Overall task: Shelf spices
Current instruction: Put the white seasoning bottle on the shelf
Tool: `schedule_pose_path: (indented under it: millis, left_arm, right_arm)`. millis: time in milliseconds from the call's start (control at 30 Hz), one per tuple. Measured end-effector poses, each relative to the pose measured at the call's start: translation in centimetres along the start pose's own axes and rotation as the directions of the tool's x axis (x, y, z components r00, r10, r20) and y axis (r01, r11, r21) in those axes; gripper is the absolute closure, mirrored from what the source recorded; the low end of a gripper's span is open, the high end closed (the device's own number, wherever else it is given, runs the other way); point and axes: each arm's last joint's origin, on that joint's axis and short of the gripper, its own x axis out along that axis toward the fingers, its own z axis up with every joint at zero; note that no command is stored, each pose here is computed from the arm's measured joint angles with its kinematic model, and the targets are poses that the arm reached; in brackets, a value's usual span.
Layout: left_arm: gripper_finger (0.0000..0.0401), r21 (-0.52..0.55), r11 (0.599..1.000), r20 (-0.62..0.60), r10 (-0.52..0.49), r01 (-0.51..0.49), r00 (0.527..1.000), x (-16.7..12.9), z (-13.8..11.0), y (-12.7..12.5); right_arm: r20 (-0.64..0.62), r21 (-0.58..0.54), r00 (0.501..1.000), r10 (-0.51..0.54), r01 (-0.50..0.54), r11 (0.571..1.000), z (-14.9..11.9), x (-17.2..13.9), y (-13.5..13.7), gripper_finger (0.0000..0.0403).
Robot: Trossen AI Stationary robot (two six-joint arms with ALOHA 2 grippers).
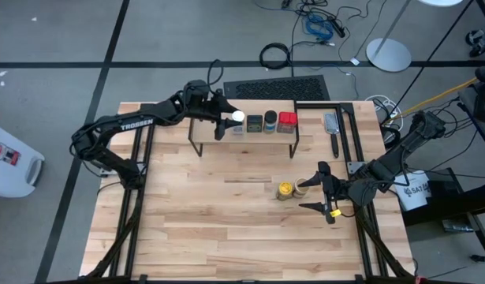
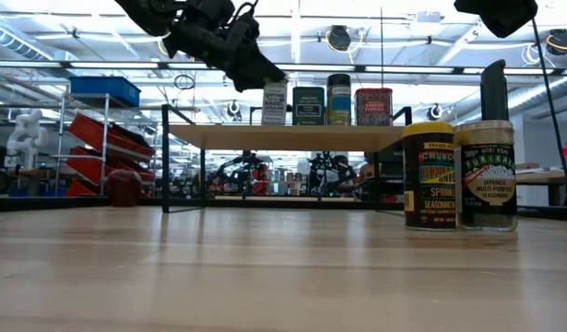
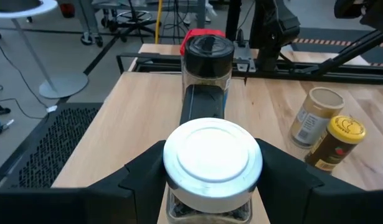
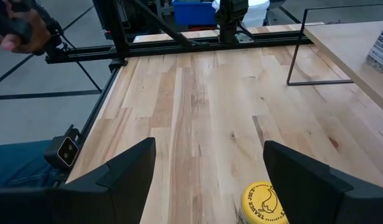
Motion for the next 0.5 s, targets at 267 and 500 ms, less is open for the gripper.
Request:
schedule_pose_path:
  millis: [267,500]
  left_arm:
    - [0.0185,0.038,0.999,0.014,0.012,-0.012,1.0,0.01,0.16,0.06]
    - [0.0185,0.039,0.999,0.011,0.026,-0.027,1.0,0.02,0.14,0.1]
  right_arm:
    - [0.0,0.0,1.0,0.0,0.0,1.0,0.0,0.0,0.0,0.0117]
    - [0.0,0.0,1.0,0.0,0.0,1.0,0.0,0.0,0.0,0.0117]
